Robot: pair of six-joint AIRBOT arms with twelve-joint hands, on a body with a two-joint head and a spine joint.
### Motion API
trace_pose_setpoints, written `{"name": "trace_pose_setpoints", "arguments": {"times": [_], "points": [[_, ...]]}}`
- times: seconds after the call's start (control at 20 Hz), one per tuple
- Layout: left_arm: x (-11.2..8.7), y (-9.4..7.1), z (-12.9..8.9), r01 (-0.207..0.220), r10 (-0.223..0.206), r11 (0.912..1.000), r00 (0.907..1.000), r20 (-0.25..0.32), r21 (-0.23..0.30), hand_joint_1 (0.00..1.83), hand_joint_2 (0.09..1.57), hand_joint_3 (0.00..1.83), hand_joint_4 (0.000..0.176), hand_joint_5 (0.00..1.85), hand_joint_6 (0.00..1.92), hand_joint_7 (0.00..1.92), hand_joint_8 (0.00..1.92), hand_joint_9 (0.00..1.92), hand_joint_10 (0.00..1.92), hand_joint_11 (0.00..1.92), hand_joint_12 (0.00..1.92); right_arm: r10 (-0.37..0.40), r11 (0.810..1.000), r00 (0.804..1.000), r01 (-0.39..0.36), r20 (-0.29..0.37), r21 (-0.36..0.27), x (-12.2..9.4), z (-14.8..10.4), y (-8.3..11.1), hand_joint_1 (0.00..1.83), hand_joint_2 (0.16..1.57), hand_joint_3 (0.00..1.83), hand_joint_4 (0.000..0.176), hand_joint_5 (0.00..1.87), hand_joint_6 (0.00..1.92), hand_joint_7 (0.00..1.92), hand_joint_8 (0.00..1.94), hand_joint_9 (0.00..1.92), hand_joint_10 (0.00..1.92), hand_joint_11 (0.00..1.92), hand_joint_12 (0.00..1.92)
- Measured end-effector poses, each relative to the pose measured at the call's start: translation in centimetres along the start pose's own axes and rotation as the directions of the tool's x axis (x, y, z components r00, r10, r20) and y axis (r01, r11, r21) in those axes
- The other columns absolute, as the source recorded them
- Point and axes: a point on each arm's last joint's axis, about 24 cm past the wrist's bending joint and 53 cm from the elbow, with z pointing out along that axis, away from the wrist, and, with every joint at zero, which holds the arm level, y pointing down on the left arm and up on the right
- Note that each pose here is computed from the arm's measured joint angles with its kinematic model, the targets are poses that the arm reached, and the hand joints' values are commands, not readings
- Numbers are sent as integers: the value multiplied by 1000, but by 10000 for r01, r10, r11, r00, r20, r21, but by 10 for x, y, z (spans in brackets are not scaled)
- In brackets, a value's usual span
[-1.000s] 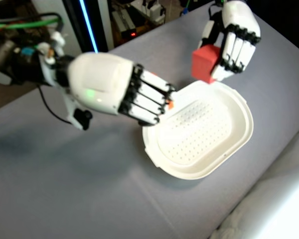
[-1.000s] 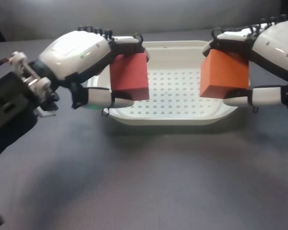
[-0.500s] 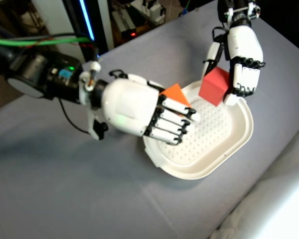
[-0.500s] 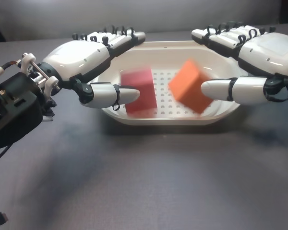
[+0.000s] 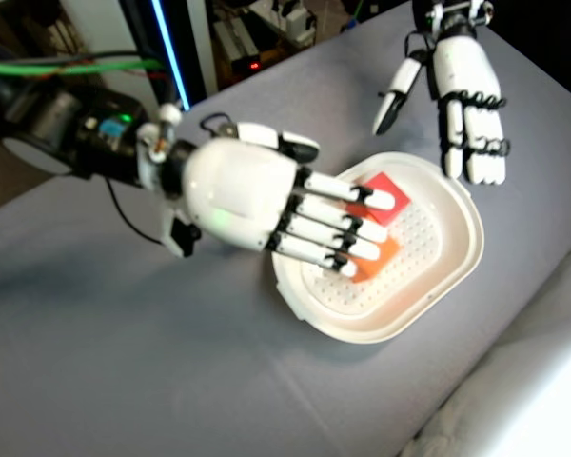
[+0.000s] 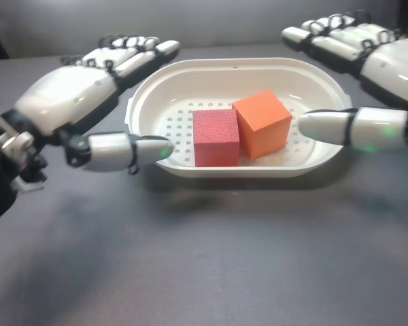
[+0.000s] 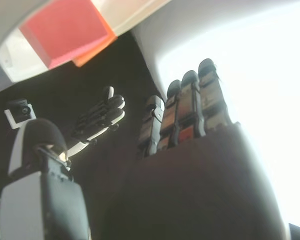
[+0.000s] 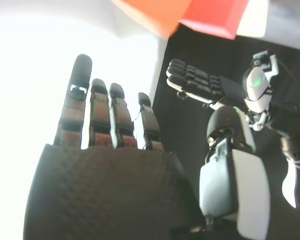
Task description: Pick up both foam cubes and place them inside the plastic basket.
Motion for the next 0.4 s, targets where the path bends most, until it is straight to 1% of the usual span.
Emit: {"name": "trace_pose_setpoints", "arguments": {"times": [0.05, 0.1, 0.15, 0.2, 0.25, 0.3, 0.35, 0.4], "points": [[1, 0, -9, 104, -105, 9999, 9999, 82, 73, 484, 1179, 28, 66, 0, 0, 0, 0, 0, 0, 0, 0, 8, 10000, 9999, -7, 153, -89, -4, -11, 3, 171, 1176, 8, 98, 0, 0, 0, 0, 0, 0, 0, 0], [1, -1, -19, 337, -340, 9993, 9992, 204, 152, 473, 1221, 38, 68, 0, 0, 0, 0, 0, 0, 0, 0, -15, 9998, 9997, 19, 237, -188, -5, -21, 6, 164, 1197, 16, 101, 0, 0, 0, 0, 0, 0, 0, 0], [1, -3, -26, 443, -451, 9986, 9985, 300, 278, 502, 1264, 16, 62, 1, 0, 0, 0, 0, 0, 17, 22, -20, 9995, 9994, 30, 342, -306, -7, -29, 9, 164, 1209, 19, 99, 0, 0, 0, 0, 0, 0, 15, 7], [0, -5, -38, 679, -698, 9969, 9964, 476, 402, 529, 1330, 0, 49, 4, 0, 0, 0, 0, 0, 3, 251, 31, 9989, 9987, -7, 510, -472, -9, -40, 15, 161, 1207, 17, 100, 0, 0, 0, 0, 0, 0, 2, 1], [-3, -8, -47, 789, -824, 9955, 9945, 653, 533, 544, 1333, 0, 61, 0, 0, 0, 0, 0, 0, 0, 306, 59, 9981, 9977, -18, 669, -609, -11, -49, 19, 228, 1219, 18, 115, 0, 0, 0, 0, 0, 0, 0, 0], [-9, -12, -59, 826, -891, 9940, 9918, 912, 722, 511, 1344, 2, 76, 0, 0, 0, 0, 0, 0, 0, 34, 57, 9971, 9959, 12, 906, -761, -17, -62, 25, 281, 1261, 24, 115, 0, 0, 0, 0, 0, 0, 0, 0], [-15, -15, -66, 775, -861, 9936, 9905, 1070, 817, 511, 1344, 2, 76, 0, 0, 0, 0, 0, 0, 0, 34, 7, 9966, 9947, 78, 1028, -826, -20, -70, 27, 281, 1261, 24, 115, 0, 0, 0, 0, 0, 0, 0, 0], [-23, -17, -71, 751, -868, 9930, 9875, 1314, 913, 537, 1336, 0, 97, 0, 0, 0, 0, 0, 0, 0, 6, -11, 9962, 9928, 115, 1198, -866, -25, -79, 28, 303, 1272, 21, 103, 0, 0, 0, 0, 0, 0, 0, 0]]}}
